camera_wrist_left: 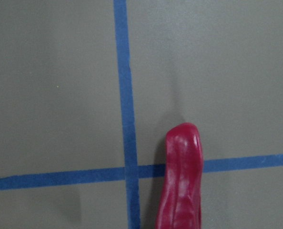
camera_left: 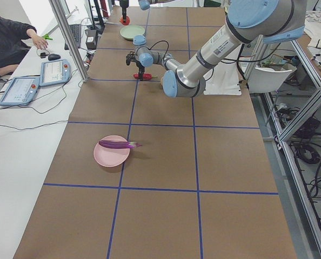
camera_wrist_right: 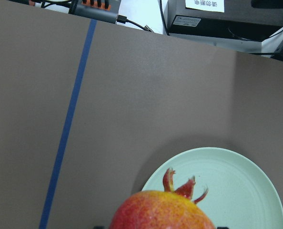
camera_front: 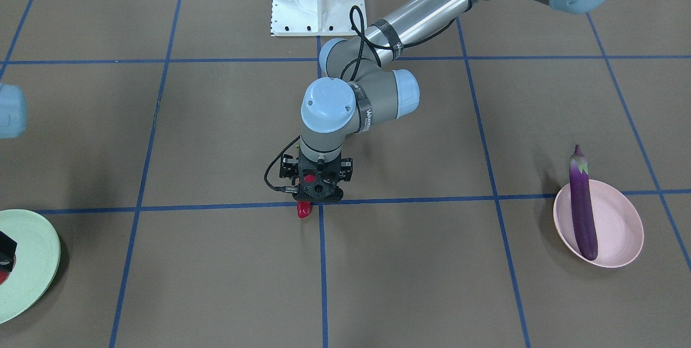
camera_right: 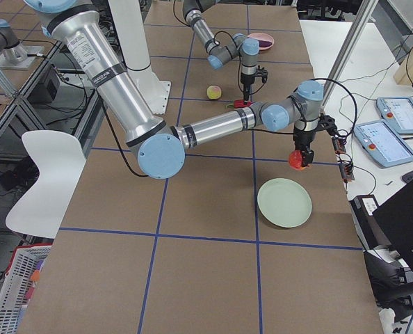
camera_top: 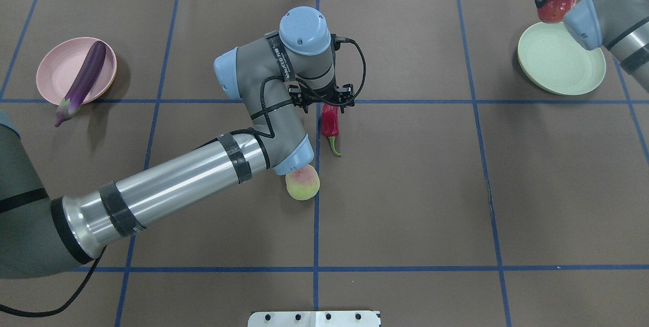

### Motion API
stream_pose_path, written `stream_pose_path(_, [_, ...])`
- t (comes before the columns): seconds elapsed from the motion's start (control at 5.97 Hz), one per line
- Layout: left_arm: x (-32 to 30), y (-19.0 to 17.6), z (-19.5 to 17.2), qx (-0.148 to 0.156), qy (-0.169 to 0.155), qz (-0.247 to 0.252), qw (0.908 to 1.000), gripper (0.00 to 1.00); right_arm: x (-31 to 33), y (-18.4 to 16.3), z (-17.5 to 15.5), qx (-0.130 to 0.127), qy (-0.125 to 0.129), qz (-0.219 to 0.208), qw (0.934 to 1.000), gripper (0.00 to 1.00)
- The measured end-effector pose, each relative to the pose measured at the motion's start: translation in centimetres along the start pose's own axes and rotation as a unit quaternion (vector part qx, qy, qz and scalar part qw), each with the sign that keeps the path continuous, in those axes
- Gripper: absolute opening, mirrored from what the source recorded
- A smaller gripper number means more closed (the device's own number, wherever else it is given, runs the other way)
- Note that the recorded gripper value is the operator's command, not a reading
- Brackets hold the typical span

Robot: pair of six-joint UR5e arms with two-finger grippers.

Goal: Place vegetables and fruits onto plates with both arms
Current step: 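Carry the pomegranate toward the green plate while the left gripper grasps the chili, then place the pomegranate on the green plate while the left gripper carries the chili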

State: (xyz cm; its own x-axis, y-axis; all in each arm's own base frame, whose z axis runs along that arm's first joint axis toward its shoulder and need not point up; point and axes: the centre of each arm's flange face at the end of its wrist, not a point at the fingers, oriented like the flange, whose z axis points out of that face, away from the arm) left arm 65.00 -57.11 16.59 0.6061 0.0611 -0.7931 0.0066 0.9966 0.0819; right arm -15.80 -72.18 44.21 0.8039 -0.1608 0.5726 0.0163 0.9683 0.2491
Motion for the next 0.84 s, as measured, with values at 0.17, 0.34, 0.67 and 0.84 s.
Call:
stream_pose_path(0.17, [0.4,0.1,0.0,-0.001,0.001,0.002,1.0000,0.00,0.9,0.1,0.6,-0.003,0.002,-0.005,1.0000,0.00])
stream_pose_path(0.34, [0.6,0.3,0.1,-0.001,0.002,0.004,1.0000,0.00,1.5,0.3,0.9,-0.005,0.004,-0.009,0.9999,0.00])
stream_pose_path(0.67, [1.0,-0.4,-1.3,0.003,0.009,0.003,1.0000,0.00,2.5,0.5,1.5,-0.010,0.007,-0.014,0.9998,0.00])
stream_pose_path(0.84, [0.7,-2.5,-4.1,0.002,0.017,-0.008,0.9998,0.00,2.9,0.9,2.3,-0.016,0.012,-0.015,0.9997,0.00])
